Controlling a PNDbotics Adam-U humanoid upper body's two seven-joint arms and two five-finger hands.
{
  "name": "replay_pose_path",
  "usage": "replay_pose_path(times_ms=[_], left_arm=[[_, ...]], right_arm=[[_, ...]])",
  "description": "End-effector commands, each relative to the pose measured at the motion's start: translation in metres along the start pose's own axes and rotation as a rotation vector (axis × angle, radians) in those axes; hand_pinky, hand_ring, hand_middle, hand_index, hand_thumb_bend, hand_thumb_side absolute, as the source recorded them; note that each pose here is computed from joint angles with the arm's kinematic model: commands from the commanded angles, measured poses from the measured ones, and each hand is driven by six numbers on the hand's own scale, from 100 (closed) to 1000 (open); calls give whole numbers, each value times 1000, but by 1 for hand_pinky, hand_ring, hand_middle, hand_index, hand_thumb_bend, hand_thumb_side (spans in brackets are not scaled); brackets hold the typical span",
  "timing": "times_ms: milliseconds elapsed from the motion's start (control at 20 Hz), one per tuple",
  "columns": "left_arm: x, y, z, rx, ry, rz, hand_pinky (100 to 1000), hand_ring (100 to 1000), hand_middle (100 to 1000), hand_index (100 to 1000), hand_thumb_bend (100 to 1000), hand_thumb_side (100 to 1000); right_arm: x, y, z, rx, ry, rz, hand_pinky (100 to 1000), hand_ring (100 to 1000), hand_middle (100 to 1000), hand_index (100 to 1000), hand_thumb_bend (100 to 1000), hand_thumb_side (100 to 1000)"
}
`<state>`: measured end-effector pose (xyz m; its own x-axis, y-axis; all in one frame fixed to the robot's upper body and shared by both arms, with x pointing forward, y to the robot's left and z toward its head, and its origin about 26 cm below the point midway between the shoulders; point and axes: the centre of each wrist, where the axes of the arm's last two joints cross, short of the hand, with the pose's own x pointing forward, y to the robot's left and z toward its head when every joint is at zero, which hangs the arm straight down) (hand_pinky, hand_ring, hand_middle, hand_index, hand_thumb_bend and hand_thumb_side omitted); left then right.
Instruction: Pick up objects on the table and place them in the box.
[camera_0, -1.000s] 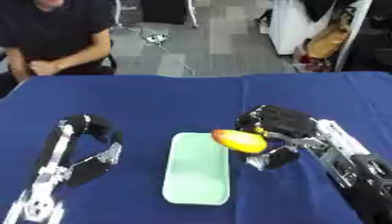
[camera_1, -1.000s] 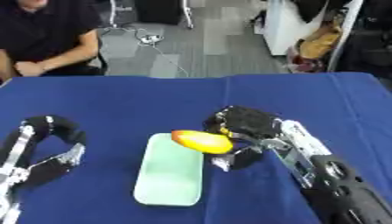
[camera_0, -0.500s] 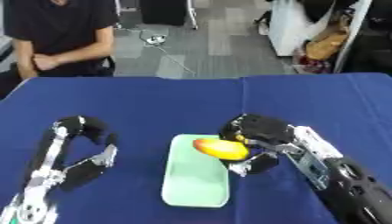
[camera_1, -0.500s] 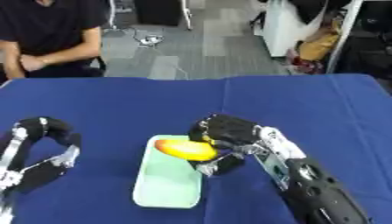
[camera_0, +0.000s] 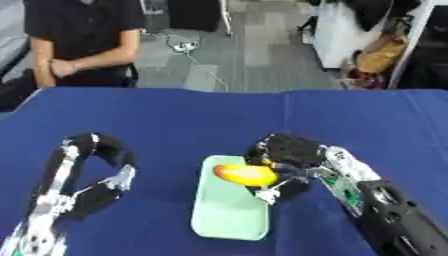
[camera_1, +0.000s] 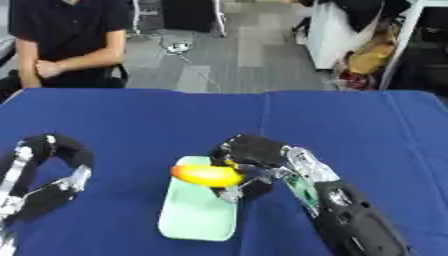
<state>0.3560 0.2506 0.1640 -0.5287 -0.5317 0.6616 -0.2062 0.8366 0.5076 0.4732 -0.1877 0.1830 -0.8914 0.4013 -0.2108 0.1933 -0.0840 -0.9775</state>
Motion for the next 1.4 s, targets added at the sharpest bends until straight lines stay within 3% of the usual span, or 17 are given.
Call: replay_pose_path(times_ms=[50,750,1050,1300,1400], left_arm=[[10,3,-6,13,-47,7,660,462,459,596,100,338],[14,2,-9,14,-60,15,660,462,459,596,100,339],[15,2,-10,14,-64,19,660,462,459,596,100,339],[15,2,-10,13,-64,20,660,462,459,597,100,337],[15,2,-10,12,-63,20,660,462,459,596,100,339]], right_arm=[[-5,-9,-2,-11,6,30,369,462,472,541,100,577],[0,9,-8,-12,29,-4,360,464,477,547,100,581],[4,18,-14,-9,47,-27,440,551,572,648,100,632],[7,21,-17,1,39,-35,614,750,759,784,378,787],[8,21,-18,3,37,-35,648,778,782,792,429,807]])
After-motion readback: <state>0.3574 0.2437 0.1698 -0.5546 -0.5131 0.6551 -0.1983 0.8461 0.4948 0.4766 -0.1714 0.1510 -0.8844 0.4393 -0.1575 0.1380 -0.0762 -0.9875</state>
